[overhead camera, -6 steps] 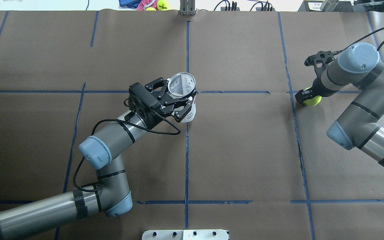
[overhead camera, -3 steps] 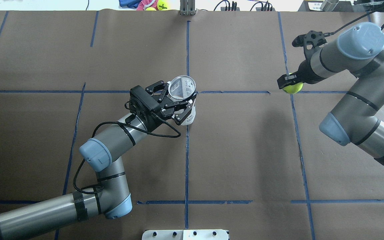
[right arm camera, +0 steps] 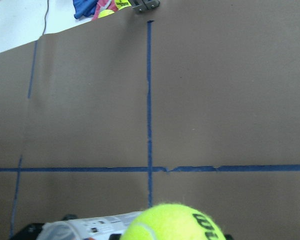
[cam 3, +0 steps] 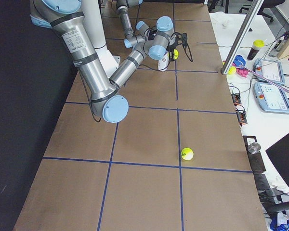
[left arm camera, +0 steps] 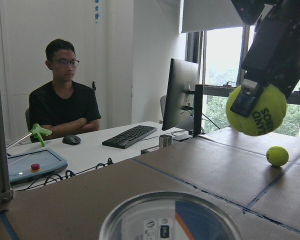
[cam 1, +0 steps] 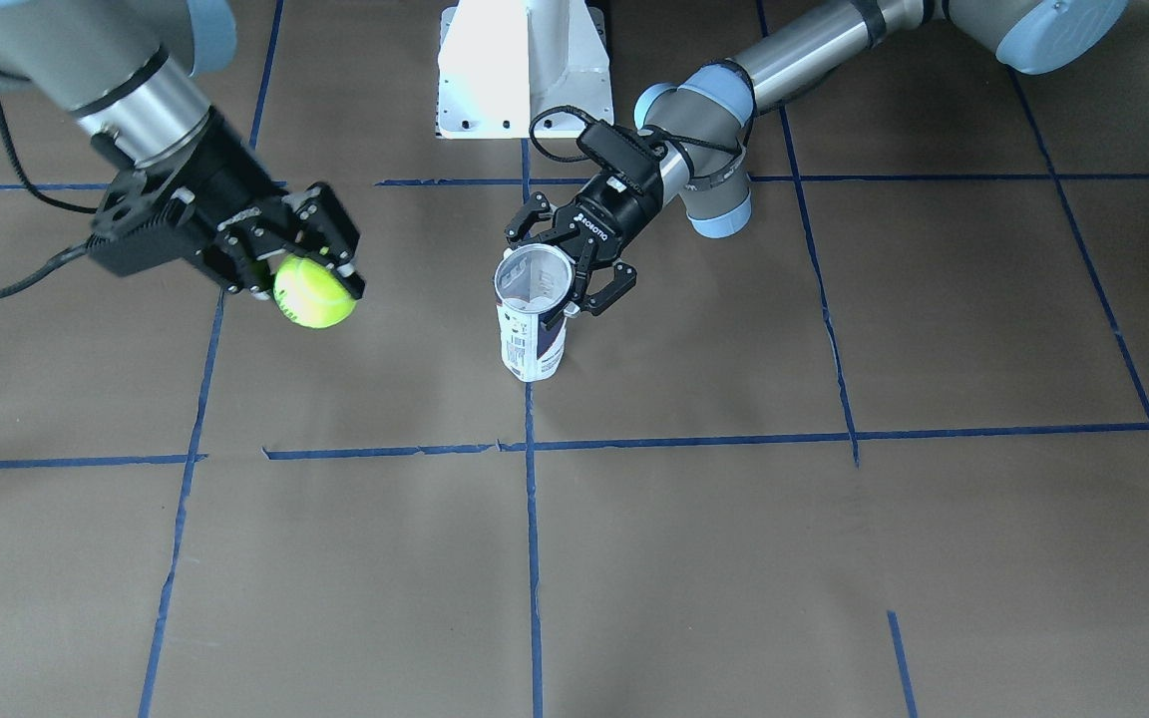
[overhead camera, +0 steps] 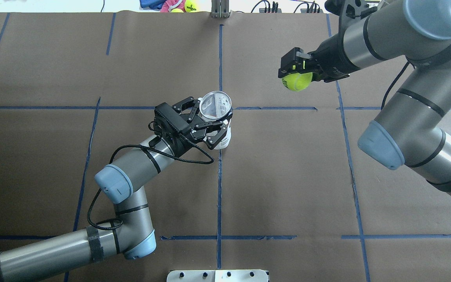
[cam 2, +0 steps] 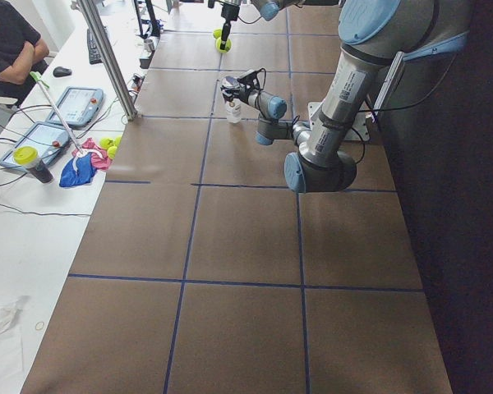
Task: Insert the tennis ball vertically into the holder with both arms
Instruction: 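Carry the ball with the right gripper over the can's open top, then lower the ball into the can and open the right gripper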
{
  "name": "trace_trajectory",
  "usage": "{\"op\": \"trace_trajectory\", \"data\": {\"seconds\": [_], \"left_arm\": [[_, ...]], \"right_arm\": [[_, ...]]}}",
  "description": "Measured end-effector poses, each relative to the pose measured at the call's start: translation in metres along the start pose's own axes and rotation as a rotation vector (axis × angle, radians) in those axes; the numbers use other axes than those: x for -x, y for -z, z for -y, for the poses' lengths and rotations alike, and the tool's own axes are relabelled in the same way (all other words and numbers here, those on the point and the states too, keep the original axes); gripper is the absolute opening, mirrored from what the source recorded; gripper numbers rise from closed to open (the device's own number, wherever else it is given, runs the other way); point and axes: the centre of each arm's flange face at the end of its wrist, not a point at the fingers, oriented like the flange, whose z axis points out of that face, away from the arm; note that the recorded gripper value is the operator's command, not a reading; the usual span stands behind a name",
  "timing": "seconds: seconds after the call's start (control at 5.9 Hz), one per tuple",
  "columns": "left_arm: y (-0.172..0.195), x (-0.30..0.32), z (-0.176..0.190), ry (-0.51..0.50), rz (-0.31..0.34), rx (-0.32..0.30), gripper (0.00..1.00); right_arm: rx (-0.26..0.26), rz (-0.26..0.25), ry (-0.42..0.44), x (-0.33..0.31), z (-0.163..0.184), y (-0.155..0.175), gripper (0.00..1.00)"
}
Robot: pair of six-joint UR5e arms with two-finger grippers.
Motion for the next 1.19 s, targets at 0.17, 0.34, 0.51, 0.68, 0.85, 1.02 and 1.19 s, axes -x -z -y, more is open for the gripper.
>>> {"op": "trace_trajectory", "data": {"seconds": [0.17,0.34,0.51,0.68,0.85,1.02,1.19], "left_arm": [[0.0,0.0,0.0,0.001,-0.001,0.0,0.75],[0.0,-0.001,0.0,0.003,-0.003,-0.002,0.75],[0.0,-0.001,0.001,0.004,-0.004,-0.003,0.75],[0.001,-0.001,0.001,0.004,-0.004,-0.003,0.75],[0.001,-0.001,0.001,0.004,-0.004,-0.003,0.75],[0.001,-0.001,0.0,0.004,-0.004,-0.003,0.75],[0.001,0.0,0.0,0.004,-0.004,-0.002,0.75]], "right_arm": [[-0.014,0.043,-0.048,0.041,-0.011,0.001,0.07],[-0.034,0.05,-0.069,0.077,-0.028,-0.009,0.09],[-0.059,0.034,-0.072,0.103,-0.047,-0.026,0.1],[-0.074,0.017,-0.07,0.121,-0.057,-0.044,0.11],[-0.076,0.002,-0.07,0.132,-0.06,-0.06,0.12],[-0.076,-0.01,-0.068,0.136,-0.063,-0.071,0.2],[-0.079,-0.018,-0.066,0.138,-0.066,-0.078,0.46]]}}
